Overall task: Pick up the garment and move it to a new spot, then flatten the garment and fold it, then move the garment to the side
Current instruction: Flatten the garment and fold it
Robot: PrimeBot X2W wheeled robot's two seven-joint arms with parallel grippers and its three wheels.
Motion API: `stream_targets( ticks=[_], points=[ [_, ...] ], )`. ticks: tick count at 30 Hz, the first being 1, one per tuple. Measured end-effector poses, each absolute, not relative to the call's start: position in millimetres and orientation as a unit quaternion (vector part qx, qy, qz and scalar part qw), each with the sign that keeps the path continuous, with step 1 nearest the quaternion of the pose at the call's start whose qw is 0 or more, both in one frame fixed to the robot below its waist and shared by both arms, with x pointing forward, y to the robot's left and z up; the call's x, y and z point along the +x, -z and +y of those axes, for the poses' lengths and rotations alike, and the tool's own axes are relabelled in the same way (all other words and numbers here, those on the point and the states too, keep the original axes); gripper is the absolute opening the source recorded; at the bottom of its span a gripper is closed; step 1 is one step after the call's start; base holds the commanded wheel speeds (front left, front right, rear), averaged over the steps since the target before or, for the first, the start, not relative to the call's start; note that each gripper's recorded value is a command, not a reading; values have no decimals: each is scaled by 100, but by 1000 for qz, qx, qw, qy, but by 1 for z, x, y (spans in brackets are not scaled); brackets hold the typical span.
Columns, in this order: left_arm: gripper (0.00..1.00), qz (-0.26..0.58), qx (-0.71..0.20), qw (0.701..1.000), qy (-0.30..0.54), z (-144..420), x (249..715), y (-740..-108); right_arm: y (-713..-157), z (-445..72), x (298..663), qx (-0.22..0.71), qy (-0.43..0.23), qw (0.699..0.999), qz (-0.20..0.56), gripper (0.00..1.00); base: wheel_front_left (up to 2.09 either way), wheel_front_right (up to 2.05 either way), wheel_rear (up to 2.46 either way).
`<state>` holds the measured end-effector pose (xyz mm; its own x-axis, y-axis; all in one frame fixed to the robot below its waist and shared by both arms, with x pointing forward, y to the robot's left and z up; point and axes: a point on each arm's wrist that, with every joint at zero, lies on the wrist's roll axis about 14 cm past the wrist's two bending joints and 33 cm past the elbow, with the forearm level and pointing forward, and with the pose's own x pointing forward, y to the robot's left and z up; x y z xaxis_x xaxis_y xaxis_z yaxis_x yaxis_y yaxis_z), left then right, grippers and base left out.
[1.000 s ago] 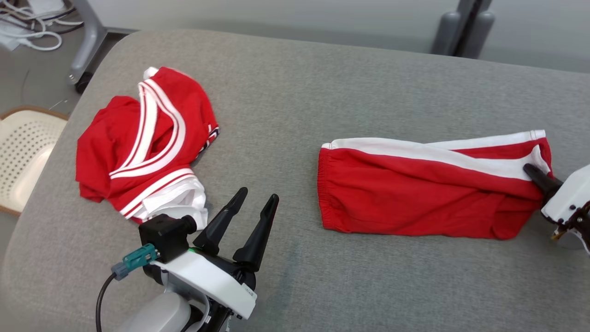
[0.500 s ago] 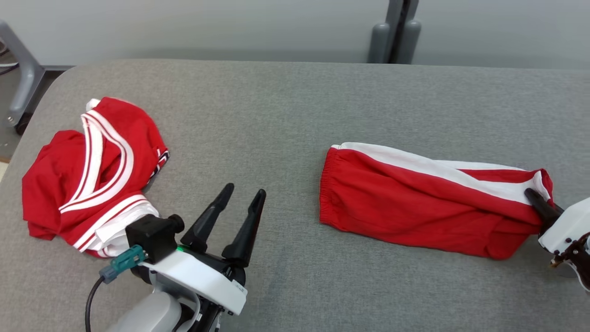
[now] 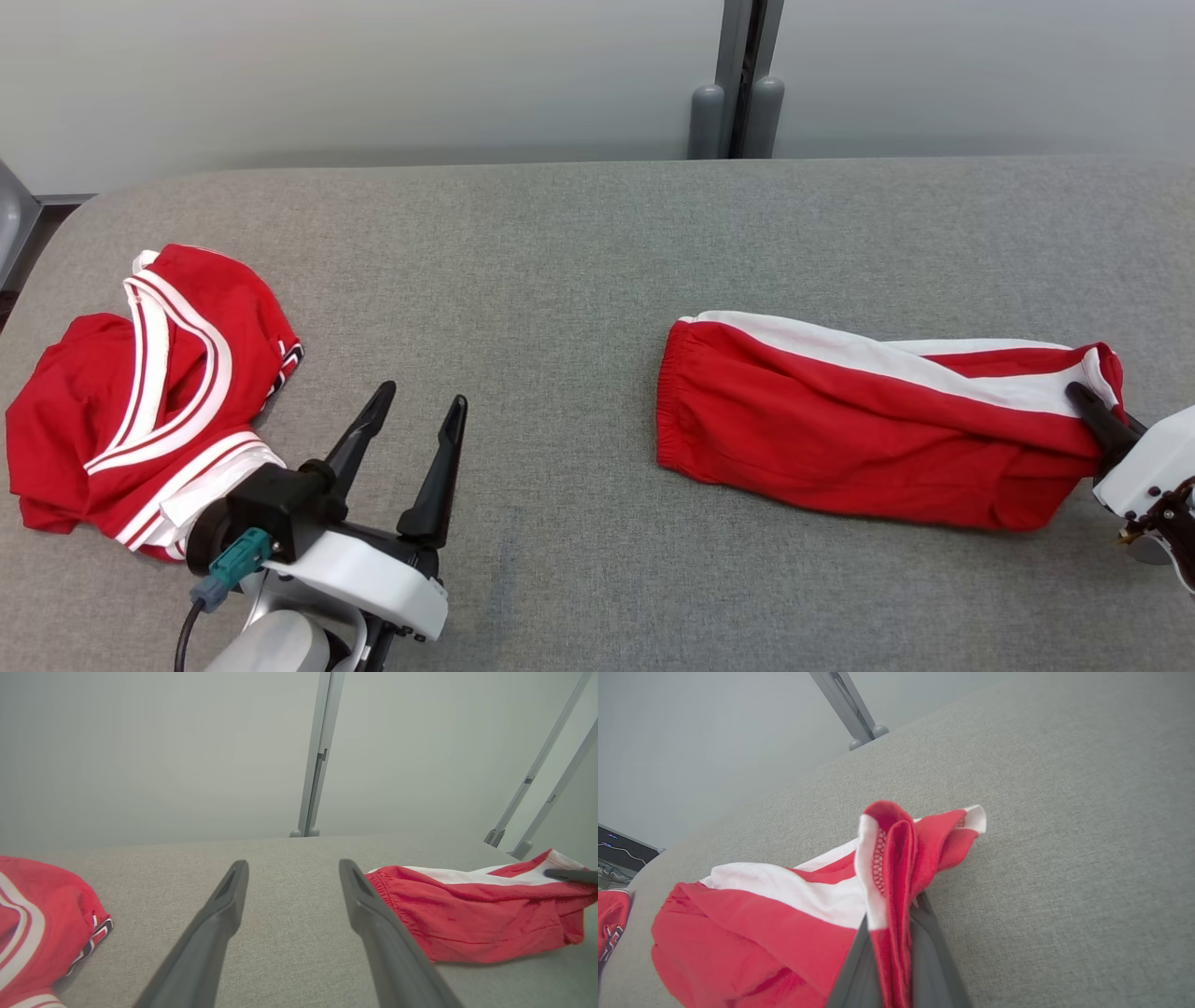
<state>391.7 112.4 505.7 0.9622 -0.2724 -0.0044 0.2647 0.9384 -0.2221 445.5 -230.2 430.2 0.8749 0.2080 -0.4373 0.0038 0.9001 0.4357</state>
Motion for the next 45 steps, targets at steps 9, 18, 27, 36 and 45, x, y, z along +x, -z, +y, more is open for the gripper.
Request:
stream_targets(
  ticks=[9, 18, 27, 36, 45],
  points=[
    [100, 14, -98, 990, 104, 126, 386, -498, -435, -230, 447, 214, -59, 945, 242, 0, 0, 0, 0],
    [100, 14, -109, 990, 92, 132, 382, -495, -455, -193, 459, 210, -126, 940, 239, 0, 0, 0, 0],
    [100, 17, -115, 991, 71, 142, 373, -489, -485, -121, 467, 235, -227, 919, 221, 0, 0, 0, 0],
    [100, 12, -120, 992, 44, 158, 365, -487, -486, -53, 470, 293, -279, 882, 242, 0, 0, 0, 0],
    [100, 18, -123, 992, 2, 181, 352, -480, -458, -16, 477, 293, -286, 864, 293, 0, 0, 0, 0]
  ],
)
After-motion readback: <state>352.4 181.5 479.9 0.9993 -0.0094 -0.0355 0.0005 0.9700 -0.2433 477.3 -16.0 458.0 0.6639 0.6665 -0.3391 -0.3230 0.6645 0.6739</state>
